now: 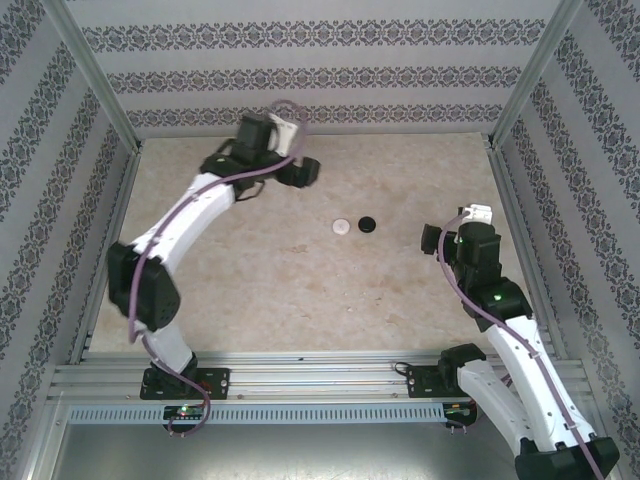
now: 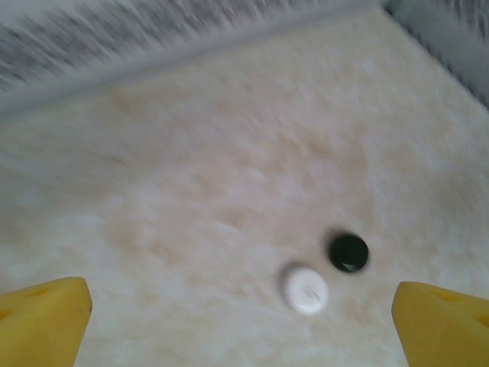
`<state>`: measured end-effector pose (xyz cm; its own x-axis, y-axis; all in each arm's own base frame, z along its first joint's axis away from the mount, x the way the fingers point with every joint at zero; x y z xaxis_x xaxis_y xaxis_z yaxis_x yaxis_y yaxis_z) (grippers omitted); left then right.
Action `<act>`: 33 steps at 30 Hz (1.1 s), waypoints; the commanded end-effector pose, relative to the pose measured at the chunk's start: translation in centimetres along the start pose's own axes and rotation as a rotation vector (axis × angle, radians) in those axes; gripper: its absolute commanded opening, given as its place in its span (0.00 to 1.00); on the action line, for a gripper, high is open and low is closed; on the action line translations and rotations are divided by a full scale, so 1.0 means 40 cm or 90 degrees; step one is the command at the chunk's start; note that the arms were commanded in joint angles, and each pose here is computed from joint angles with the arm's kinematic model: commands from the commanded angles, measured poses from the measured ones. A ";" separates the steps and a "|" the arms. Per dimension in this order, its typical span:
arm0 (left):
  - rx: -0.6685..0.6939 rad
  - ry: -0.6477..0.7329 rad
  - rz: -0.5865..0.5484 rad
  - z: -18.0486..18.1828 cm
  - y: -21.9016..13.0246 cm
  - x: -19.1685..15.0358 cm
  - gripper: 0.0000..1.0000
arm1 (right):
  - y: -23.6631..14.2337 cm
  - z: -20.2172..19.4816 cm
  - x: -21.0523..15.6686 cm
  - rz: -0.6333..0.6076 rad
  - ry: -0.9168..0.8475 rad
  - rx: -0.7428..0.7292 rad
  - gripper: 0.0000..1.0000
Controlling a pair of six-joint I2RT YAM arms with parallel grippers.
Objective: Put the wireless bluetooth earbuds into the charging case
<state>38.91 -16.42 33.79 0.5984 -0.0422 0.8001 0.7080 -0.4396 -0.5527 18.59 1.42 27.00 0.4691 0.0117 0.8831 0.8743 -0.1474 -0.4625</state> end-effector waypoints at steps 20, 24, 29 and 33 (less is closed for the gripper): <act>0.338 0.012 -0.300 0.340 -0.193 -0.472 1.00 | 0.192 -0.017 -0.128 -0.135 -0.026 0.004 0.98; 0.325 0.006 -0.262 0.351 -0.165 -0.510 1.00 | 0.220 -0.016 -0.122 -0.160 -0.020 0.010 0.98; 0.293 -0.056 -0.274 0.381 -0.141 -0.530 1.00 | 0.276 0.000 -0.121 -0.139 -0.009 0.045 0.98; 0.273 -0.057 -0.265 0.398 -0.107 -0.557 1.00 | 0.320 0.005 -0.142 -0.129 -0.011 0.049 0.98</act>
<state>28.30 0.73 14.64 0.3252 0.1091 0.9393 0.9426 0.0426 -0.3312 25.90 -0.23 14.87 0.3797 0.0576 0.9233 0.9231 -0.0892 -0.3741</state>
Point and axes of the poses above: each hand's point on the last joint's axis, 136 mm out from that joint toward the fingers, its own y axis out along the fingers, its own z axis along the line the jaws close on, x = y × z, the point moved 10 cm from there along -y, back along the fingers, and after that the axes turned 7 degrees about -y, right-handed, at the moved point
